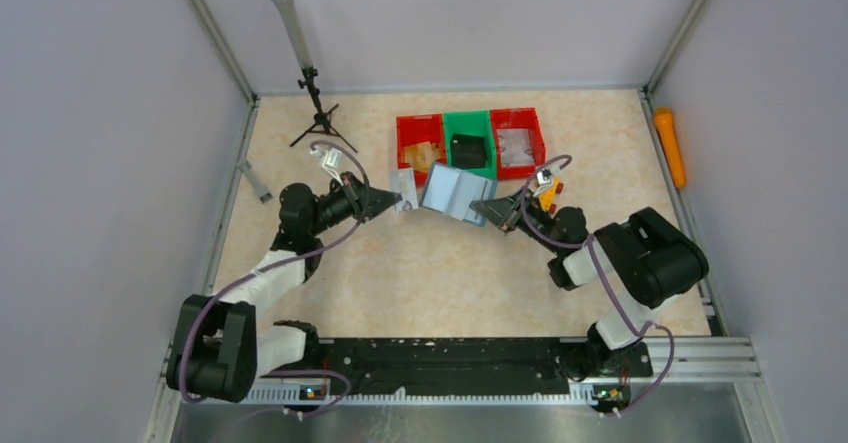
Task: Take the credit cards out of the card holder
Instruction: Remove the credit card from the card holder, then place the card holder at the center of the board.
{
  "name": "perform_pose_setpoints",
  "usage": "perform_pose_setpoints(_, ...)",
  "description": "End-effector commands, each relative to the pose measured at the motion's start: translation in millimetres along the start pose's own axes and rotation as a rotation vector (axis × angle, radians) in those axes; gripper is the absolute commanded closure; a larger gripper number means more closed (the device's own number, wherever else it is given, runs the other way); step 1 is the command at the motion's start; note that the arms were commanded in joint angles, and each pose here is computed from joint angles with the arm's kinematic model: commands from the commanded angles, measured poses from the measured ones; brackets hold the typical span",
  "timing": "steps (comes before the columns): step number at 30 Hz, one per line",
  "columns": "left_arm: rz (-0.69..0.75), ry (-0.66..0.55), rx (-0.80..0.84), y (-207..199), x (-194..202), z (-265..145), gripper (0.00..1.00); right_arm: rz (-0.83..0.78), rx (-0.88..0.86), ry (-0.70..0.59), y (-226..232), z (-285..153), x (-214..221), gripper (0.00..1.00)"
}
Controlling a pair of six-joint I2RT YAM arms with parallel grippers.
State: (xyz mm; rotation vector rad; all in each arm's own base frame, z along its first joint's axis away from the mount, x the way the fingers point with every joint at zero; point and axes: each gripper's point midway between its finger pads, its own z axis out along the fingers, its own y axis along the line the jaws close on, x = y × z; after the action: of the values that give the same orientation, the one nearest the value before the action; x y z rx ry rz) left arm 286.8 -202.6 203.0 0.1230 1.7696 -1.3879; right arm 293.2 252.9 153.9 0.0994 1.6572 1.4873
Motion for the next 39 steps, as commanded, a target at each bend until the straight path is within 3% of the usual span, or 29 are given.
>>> perform_pose_setpoints(1,0.082,-0.059,-0.063,7,-7,-7,1.0,-0.074,-0.086,-0.094,23,-2,-21,1.0)
perform_pose_setpoints(8,0.092,-0.054,-0.044,-2,-9,-4,1.0,-0.121,-0.03,-0.096,14,-4,-22,1.0)
perform_pose_setpoints(13,0.122,-0.058,-0.068,-6,-17,-2,1.0,-0.113,0.024,-0.017,0,4,-12,1.0)
perform_pose_setpoints(23,0.167,-0.054,-0.04,-17,-17,-4,1.0,-0.011,-0.088,0.348,2,40,70,0.99)
perform_pose_setpoints(24,0.166,-0.052,-0.039,-16,-16,-4,1.0,0.002,-0.12,0.368,6,42,74,0.93)
perform_pose_setpoints(27,0.161,-0.043,-0.04,-14,-12,-3,1.0,0.038,-0.136,0.39,4,42,78,0.61)
perform_pose_setpoints(29,0.151,-0.031,-0.036,-13,-9,-1,1.0,0.029,-0.069,0.386,-9,42,77,0.48)
perform_pose_setpoints(34,0.134,0.011,-0.005,-16,1,7,1.0,-0.116,0.117,0.284,-29,34,43,0.41)
perform_pose_setpoints(39,0.126,0.081,0.045,-24,16,21,1.0,-0.257,0.055,0.189,0,24,18,0.38)
